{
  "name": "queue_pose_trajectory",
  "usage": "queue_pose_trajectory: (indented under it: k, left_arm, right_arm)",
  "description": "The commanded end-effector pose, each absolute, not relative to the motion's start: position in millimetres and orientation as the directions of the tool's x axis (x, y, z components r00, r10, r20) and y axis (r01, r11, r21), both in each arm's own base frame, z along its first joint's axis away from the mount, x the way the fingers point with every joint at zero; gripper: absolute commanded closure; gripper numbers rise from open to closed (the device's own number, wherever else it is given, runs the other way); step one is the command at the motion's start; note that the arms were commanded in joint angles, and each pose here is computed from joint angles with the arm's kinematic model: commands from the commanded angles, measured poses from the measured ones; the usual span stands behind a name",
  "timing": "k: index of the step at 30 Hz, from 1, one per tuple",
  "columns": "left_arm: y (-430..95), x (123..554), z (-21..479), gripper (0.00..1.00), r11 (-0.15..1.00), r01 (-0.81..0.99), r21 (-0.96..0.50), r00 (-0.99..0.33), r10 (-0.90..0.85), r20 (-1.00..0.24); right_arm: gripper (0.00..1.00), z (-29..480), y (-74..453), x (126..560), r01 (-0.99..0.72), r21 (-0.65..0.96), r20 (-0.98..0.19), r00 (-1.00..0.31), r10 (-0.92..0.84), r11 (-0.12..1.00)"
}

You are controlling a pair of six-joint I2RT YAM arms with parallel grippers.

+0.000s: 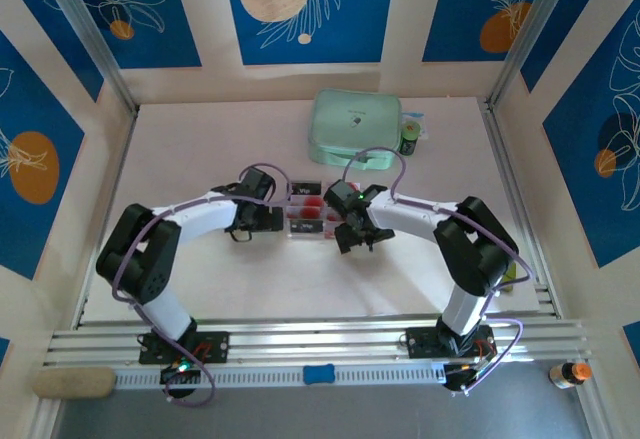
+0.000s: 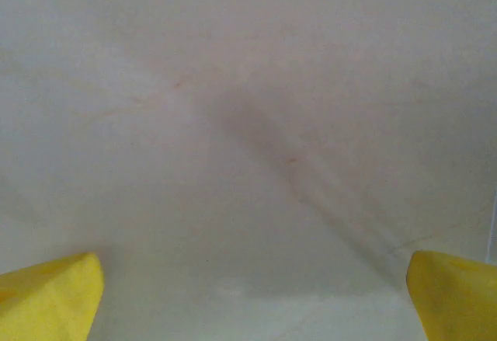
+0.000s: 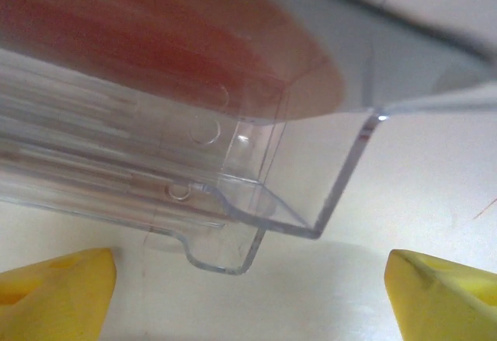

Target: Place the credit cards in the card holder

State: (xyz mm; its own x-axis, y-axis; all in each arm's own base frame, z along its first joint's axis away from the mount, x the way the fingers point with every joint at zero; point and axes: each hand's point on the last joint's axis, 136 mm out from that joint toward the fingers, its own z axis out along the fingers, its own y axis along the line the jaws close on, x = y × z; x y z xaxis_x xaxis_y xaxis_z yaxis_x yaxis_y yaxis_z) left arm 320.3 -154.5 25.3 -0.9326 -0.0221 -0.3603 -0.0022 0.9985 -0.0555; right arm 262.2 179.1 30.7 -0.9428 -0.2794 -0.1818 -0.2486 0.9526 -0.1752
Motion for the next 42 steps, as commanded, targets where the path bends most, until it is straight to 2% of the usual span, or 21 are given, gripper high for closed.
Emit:
queue_pose_trajectory:
  k: [1,16,26,35,42]
  left_arm:
    - [-172,335,31,0.00,0.997,0.011,-0.082,-0.925,-0.021,-0.380]
    - [-220,383,32,0.00,0.993,0.062,-0.102,-0.915,0.016,-0.402]
    - [-243,415,41,0.00,0.990,0.091,-0.105,-0.899,0.036,-0.436]
    - [-227,414,55,0.00,0.994,0.098,-0.051,-0.881,0.063,-0.470]
    - [-209,409,72,0.00,0.995,0.090,-0.045,-0.866,0.056,-0.496]
  right_arm:
    - [0.10,35,170,275,-0.212,-0.209,-0.178,-0.952,-0.251,0.955]
    - [0.10,27,131,309,-0.081,-0.230,-0.184,-0.975,-0.125,0.970]
    - [0.10,31,122,321,-0.054,-0.206,-0.200,-0.975,-0.096,0.977]
    - [0.10,70,125,288,-0.056,-0.143,-0.228,-0.970,-0.088,0.988]
    - [0.10,94,103,254,0.092,-0.043,-0.254,-0.964,0.078,0.995]
